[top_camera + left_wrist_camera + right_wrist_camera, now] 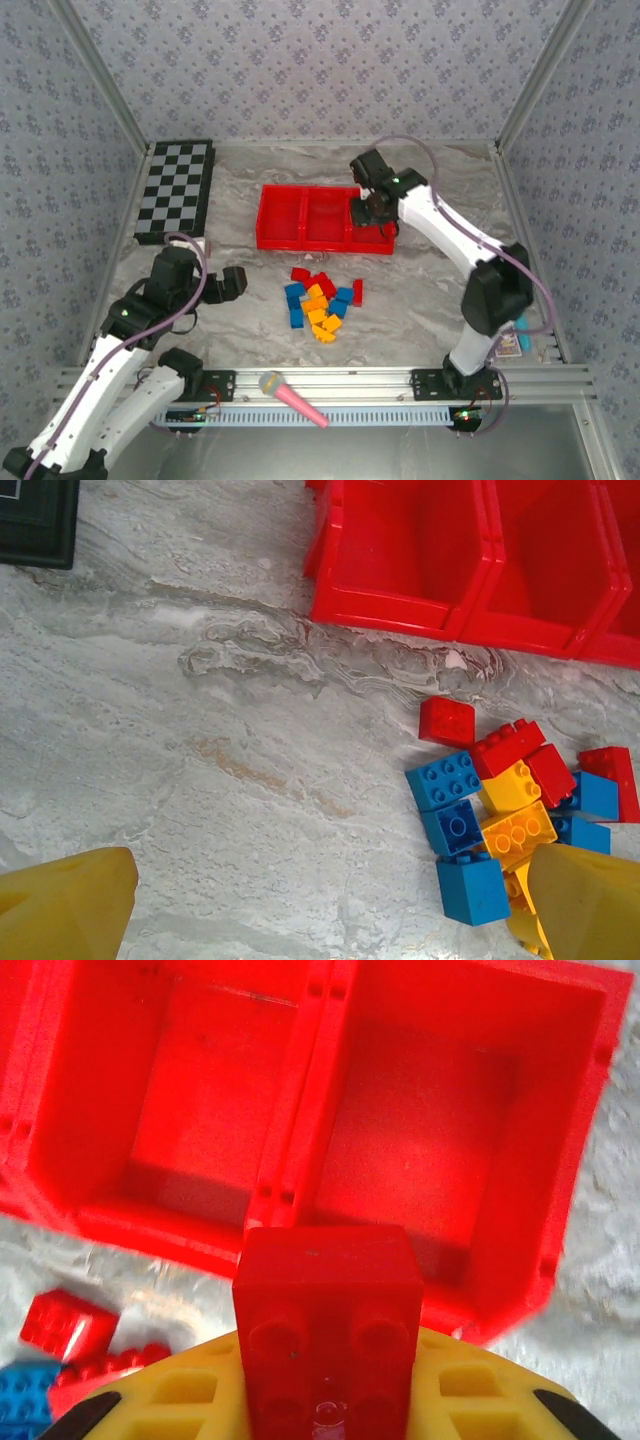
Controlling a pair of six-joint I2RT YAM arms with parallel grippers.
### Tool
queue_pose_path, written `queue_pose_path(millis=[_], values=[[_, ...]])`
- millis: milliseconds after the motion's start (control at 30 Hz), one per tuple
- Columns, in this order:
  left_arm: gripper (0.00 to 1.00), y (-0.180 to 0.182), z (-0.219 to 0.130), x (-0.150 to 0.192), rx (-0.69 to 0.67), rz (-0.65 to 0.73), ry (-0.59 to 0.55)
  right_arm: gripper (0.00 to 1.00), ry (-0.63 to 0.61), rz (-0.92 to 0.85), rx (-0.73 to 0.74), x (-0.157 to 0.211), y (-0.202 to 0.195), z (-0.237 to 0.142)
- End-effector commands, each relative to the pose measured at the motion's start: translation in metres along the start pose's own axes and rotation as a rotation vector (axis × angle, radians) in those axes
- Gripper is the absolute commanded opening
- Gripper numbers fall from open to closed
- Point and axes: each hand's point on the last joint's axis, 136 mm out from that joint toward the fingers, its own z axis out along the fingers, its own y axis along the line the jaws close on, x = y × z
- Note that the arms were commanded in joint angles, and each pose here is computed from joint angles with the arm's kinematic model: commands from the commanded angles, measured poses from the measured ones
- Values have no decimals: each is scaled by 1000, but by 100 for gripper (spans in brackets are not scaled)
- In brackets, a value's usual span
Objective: Sort the legos into containers by color
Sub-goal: Place the lego in the container, then pick up the lego from the center of the table.
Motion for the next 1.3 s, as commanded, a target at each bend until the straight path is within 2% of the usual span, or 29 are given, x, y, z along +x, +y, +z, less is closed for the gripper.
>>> queue_pose_path(millis=[0,167,367,500,733,900,1100,1267], values=[[100,-6,-6,-5,19,19,-13,24,117,-41,51,5,-10,34],[100,-5,-6,-6,12,22,-20,31,135,-12,67,-4,-23,55],[100,-5,-5,-5,5,27,-15,63,145,-7,92,2,-32,58],[100,-3,-6,-7,-9,27,-17,73,103,12,80,1,-34,43],[100,0,-4,-7,-47,50,-16,78,-17,99,39,10,-38,-10],[100,-3,5,0,-56,65,26,73,-73,235,-42,55,-30,-34],[100,-8,10,6,-57,112,79,71,-50,324,-33,122,-12,-22],[100,-12,12,9,-40,124,90,74,-13,354,29,147,-1,-1]])
